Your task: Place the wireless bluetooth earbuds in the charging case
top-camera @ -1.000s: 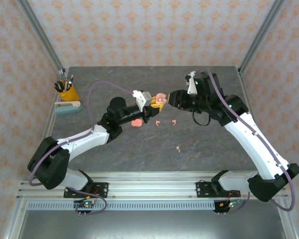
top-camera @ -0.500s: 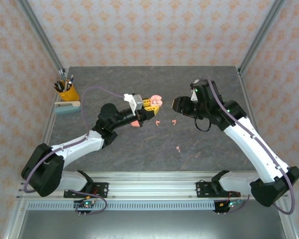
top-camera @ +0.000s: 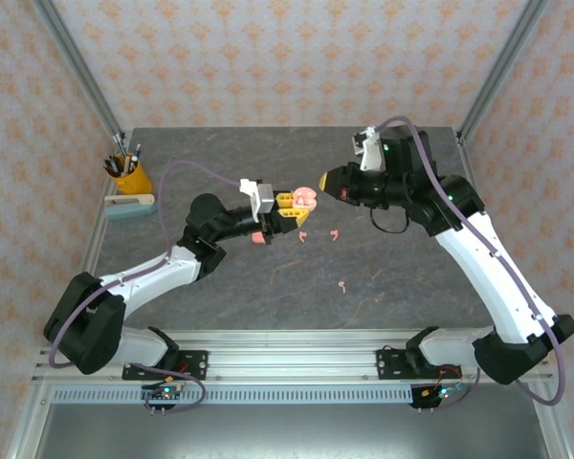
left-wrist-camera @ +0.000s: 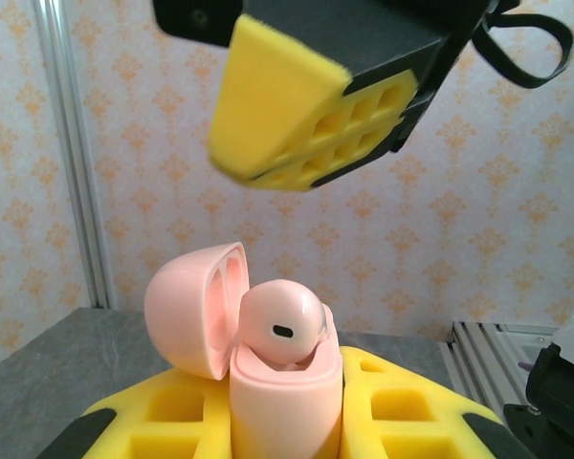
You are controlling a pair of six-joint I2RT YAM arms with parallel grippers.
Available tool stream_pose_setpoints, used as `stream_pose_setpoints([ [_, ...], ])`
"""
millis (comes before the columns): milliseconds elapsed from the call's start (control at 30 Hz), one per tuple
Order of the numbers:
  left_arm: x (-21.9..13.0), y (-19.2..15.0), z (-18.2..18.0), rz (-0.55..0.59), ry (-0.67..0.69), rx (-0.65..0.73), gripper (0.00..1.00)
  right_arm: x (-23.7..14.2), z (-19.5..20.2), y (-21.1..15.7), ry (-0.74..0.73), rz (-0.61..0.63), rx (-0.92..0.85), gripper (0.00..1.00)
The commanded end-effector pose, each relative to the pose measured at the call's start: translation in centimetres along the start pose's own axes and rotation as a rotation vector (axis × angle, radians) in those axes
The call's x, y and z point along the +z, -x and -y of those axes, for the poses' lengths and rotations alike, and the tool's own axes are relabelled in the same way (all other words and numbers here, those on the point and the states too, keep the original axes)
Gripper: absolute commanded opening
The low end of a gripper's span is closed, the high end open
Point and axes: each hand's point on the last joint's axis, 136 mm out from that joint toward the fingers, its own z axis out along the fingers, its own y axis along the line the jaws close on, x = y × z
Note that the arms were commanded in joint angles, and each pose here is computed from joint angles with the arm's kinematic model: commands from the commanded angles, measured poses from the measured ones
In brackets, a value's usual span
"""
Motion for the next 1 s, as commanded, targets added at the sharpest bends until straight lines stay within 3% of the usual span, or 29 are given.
stream_pose_setpoints([
  [0,0.3,1.3,-0.1,0.017,-0.031,0.058,0.0,0.2,-1.3,0.2,0.059,-0.021,0.005,0.01],
  [967,1.2,1.3,-1.2,0.013,-0.026,0.061,0.0,3.4,0.1,-1.7,0.064,-0.127,0.035,0.0],
])
